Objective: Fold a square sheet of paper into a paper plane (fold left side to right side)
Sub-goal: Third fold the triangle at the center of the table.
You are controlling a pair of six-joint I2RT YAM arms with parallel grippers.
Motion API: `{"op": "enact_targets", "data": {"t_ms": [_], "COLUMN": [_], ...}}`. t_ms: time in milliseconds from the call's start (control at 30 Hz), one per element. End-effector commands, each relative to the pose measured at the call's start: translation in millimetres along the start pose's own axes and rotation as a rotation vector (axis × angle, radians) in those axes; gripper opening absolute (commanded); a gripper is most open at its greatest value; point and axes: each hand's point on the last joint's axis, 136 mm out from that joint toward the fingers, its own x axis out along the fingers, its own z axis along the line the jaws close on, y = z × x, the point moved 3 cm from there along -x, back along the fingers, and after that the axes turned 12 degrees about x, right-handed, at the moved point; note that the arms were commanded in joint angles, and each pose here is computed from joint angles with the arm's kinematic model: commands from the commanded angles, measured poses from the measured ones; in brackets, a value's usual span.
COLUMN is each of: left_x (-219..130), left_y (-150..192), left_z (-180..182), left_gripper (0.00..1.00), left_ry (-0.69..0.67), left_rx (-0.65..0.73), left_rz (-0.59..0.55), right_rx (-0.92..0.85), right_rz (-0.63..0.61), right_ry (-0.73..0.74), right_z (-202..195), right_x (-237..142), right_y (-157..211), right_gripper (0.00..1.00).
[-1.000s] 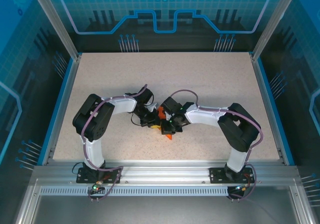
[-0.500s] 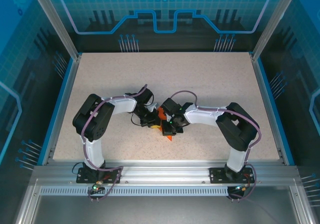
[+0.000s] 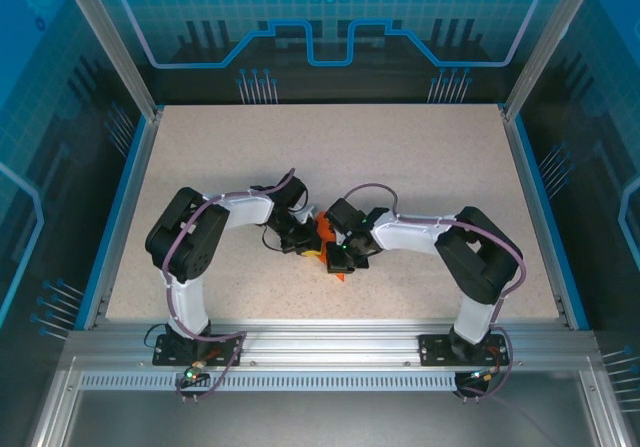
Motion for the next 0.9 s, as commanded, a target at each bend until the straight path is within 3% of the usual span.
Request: {"op": "enact_targets", "data": {"t_ms": [0,867], "left_x": [17.9,19.3], "left_y": [32.9,32.9], "left_z": [43.8,48.5], "left_gripper": [0.07,0.06], "left_ry": [-0.19,-0.216], "left_rx": [-0.075,-0.076], "left_rz": [0.12,0.129], "right_rx": [0.049,0.098], "right_rz": [0.079,0.119], "right_ry": [0.142,0.201], "right_z": [-34.4,-71.5], "right_x": [3.4,-0.3], "right_y": [26.8,55.7], "right_gripper": [0.02,0.02]}}
